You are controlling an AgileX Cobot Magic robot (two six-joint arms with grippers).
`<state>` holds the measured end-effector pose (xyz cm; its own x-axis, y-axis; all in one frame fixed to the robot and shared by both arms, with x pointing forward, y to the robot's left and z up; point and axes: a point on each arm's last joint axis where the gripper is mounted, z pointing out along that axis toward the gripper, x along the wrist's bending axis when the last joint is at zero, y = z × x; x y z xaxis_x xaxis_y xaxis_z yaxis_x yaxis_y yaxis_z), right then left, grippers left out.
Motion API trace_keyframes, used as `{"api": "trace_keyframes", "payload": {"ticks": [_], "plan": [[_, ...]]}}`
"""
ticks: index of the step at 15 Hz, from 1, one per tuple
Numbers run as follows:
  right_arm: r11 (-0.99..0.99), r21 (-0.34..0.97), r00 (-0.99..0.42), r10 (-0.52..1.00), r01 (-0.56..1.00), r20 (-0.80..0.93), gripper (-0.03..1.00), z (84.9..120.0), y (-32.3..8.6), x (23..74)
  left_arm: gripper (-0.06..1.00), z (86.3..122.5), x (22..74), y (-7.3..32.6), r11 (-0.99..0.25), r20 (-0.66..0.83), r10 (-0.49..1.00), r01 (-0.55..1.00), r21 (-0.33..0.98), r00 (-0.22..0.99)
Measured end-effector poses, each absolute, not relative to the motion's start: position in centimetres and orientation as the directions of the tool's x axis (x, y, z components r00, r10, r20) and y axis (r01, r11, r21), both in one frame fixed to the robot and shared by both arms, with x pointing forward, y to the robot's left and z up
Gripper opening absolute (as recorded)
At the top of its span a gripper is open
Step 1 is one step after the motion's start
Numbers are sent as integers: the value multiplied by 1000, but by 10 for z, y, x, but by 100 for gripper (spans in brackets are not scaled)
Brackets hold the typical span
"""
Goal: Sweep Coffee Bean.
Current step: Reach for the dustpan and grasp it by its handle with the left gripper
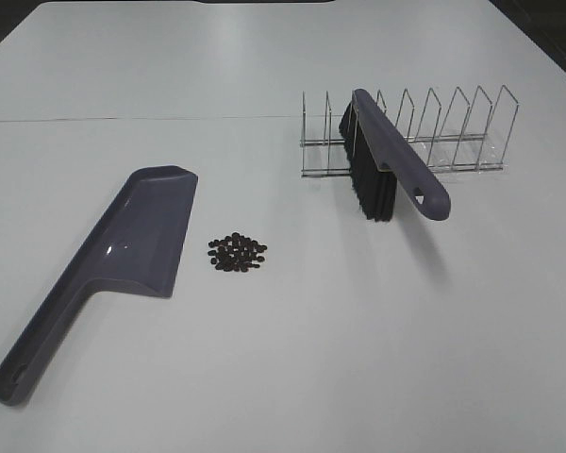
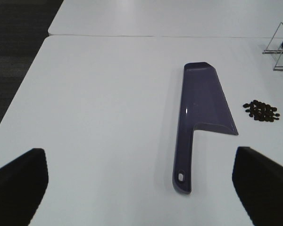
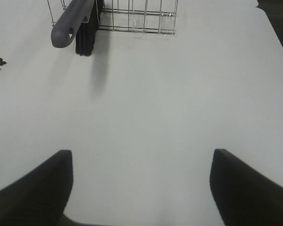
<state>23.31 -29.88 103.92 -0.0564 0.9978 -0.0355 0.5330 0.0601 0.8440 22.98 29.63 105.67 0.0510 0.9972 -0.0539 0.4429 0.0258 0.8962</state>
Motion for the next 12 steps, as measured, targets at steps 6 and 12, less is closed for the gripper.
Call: {"api": "trace_keyframes", "payload": {"ticks": [6, 12], "plan": [[55, 843, -62, 998, 535, -26, 70, 1035, -298, 236, 99, 1057, 230, 296, 28, -57, 997, 443, 896, 53], [55, 843, -63, 998, 535, -25, 70, 1035, -298, 236, 99, 1057, 230, 296, 28, -57, 997, 443, 896, 53]]}}
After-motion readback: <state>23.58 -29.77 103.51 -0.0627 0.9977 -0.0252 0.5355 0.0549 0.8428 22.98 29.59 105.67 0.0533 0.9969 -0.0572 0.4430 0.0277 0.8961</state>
